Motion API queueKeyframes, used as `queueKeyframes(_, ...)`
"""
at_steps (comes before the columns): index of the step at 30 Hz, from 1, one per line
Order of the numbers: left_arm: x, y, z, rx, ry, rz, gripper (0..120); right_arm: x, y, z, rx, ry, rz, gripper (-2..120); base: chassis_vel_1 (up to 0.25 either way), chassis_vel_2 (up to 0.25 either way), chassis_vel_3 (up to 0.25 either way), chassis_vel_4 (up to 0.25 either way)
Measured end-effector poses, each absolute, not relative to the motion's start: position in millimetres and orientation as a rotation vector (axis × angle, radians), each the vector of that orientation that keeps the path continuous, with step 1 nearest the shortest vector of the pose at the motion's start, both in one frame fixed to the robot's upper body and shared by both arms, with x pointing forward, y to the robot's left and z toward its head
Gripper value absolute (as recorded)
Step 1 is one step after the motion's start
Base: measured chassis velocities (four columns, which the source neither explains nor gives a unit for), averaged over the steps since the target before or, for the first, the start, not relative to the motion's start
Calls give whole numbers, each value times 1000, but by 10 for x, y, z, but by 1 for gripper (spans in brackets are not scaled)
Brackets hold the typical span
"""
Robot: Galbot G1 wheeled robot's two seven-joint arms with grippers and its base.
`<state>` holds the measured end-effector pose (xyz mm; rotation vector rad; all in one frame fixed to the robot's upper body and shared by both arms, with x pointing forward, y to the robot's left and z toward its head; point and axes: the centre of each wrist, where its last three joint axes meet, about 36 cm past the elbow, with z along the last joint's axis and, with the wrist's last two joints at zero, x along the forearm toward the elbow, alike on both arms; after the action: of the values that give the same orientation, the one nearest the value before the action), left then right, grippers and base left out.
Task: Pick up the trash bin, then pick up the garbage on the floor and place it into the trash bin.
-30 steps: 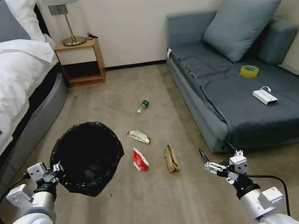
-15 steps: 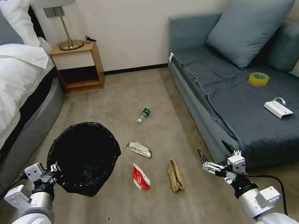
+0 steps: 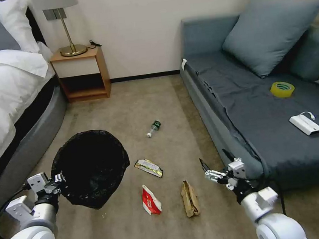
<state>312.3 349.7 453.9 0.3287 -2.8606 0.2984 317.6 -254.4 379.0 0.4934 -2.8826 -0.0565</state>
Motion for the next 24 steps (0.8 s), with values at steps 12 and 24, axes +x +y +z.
queueKeyframes(12,3195,3531,4522,274,-2876,268,4,3892,-2228,3395,370,-2376,-221,100,0,0,0,0)
queueKeyframes(24,3211,3544,4476,224,-2883,266,4,4346,-1863,3011,220,-2048,-125,100,0,0,0,0)
